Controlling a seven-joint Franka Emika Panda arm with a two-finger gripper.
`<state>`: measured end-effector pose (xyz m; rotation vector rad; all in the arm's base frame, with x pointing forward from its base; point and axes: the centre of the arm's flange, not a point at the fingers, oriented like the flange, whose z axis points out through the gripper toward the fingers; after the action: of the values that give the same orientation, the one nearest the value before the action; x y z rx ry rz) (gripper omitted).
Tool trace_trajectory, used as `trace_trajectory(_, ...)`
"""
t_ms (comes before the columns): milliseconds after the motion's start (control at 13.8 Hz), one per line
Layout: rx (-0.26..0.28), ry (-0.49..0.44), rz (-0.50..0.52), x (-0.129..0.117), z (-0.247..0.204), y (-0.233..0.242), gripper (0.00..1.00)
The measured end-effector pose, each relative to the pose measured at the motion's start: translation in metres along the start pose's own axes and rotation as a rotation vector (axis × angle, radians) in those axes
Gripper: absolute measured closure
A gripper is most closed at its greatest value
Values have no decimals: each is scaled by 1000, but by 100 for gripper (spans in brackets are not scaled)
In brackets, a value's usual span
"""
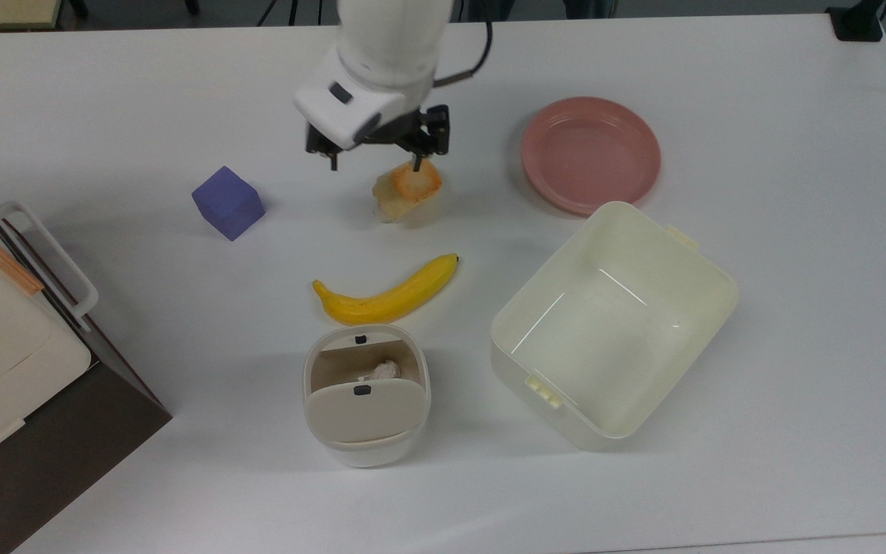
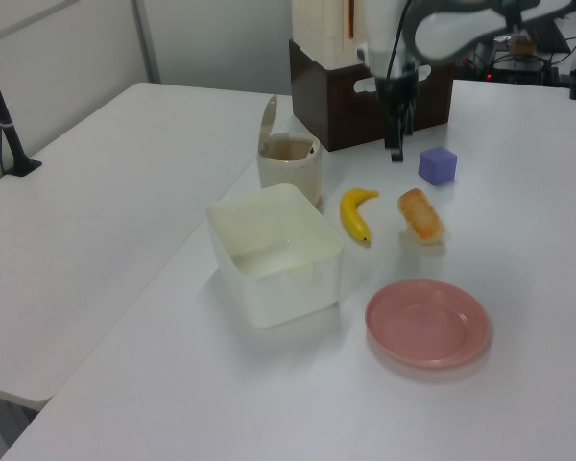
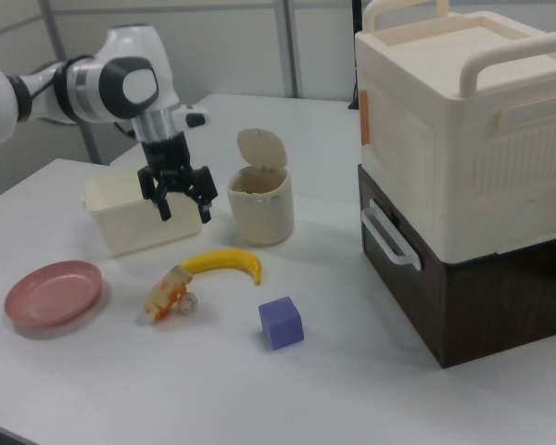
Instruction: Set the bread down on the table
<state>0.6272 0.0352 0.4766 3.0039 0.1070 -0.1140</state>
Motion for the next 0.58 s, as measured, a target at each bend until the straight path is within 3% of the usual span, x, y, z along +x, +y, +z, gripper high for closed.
trace_trajectory(580,36,60,51,-37,-76,63,0)
